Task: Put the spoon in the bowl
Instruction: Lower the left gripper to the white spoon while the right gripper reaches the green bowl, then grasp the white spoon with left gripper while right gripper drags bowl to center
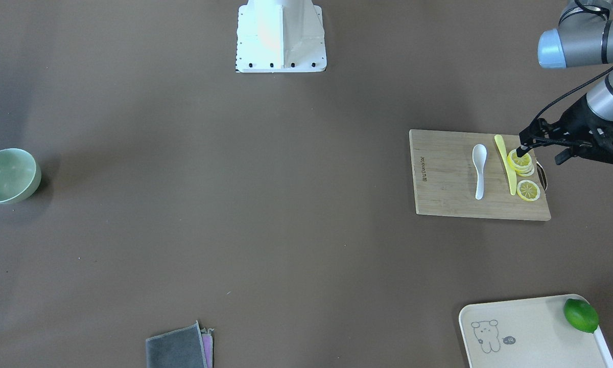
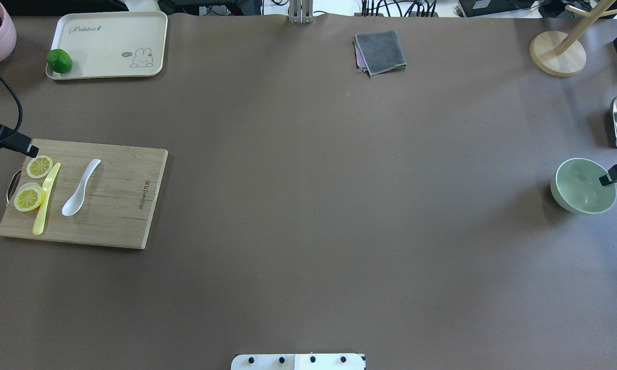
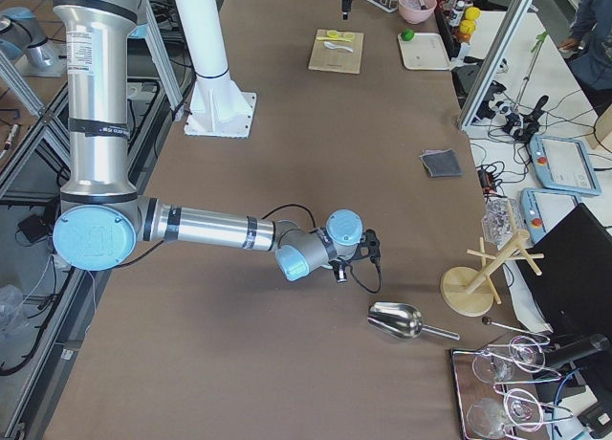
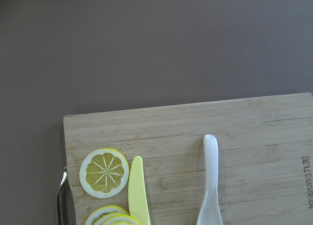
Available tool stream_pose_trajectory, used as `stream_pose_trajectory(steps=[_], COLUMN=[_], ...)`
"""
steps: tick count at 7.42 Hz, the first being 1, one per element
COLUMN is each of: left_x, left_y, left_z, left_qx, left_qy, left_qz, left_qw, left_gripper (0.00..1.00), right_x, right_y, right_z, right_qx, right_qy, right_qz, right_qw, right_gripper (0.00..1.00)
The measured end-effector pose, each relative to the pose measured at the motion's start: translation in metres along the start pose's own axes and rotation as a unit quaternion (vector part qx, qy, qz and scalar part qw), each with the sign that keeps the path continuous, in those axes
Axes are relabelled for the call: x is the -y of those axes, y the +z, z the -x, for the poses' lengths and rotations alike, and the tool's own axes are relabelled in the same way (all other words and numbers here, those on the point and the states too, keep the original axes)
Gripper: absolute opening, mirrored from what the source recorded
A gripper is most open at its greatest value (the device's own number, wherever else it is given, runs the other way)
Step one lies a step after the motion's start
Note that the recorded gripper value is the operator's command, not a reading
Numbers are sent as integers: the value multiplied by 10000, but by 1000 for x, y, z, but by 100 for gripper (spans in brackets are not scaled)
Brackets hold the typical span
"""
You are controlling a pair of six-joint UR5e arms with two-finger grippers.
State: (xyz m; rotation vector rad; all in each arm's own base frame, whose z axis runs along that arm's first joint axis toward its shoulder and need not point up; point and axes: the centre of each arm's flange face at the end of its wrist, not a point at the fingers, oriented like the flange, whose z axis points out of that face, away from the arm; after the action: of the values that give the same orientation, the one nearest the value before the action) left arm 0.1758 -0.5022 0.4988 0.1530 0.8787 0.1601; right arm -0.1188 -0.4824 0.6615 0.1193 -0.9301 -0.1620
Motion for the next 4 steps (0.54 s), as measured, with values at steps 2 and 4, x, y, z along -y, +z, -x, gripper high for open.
stream_pose_trajectory(steps=[2,4], left_x=[3,6], left_y=[34,63], left_z=[-35,-59], left_qx=[280,384], left_qy=[356,572], left_qz=[36,142], left_qw=[9990,9975], left_gripper=[92,85], right_x=[26,52], right_y=[2,29], right_z=[76,203], right_qx=[186,353], right_qy=[253,652], right_qz=[-88,-174], right_qw=[9995,9971], right_gripper=[0,0])
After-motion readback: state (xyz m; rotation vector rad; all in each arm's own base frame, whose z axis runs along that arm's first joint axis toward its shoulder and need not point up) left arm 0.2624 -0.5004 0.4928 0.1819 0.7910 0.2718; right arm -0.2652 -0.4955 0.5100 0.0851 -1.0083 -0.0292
